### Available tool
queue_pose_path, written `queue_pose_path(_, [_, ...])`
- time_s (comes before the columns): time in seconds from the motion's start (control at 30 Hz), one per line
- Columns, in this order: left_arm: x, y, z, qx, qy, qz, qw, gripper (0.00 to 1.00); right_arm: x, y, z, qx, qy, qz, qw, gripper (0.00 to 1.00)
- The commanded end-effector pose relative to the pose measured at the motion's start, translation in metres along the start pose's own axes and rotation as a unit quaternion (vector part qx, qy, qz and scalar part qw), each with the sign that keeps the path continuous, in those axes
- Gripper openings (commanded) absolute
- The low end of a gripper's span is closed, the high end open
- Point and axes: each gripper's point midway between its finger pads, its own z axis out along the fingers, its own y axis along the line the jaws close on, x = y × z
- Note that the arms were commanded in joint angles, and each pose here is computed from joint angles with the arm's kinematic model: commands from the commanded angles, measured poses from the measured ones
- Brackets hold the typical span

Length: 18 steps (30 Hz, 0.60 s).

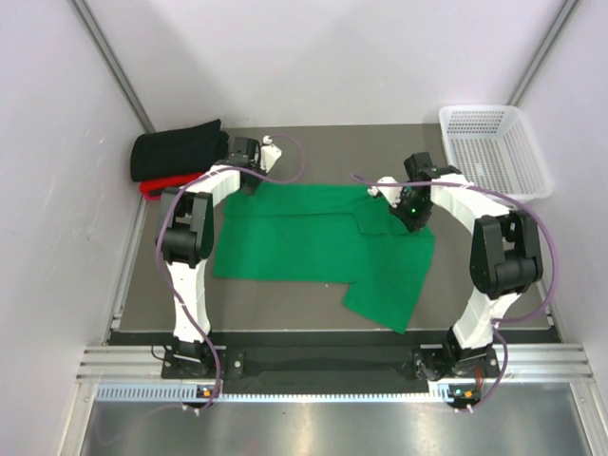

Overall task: Fold and stack the t-shirts
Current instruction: Fold the tshirt

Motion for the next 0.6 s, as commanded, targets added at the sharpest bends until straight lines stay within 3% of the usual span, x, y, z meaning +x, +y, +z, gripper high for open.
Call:
queue_pose_path(0.0, [-0.018,0.005,0.000,-0.010,-0.026,-0.003,1.000,0.25,-0.020,0.000,-0.032,0.013,-0.039,-0.008,0.999,0.00])
queue_pose_path(0.57, [-0.025,0.001,-0.001,-0.013,-0.030,0.009,0.999,0.25,-0.032,0.016,-0.049,-0.012,-0.062,-0.016,0.998,0.00])
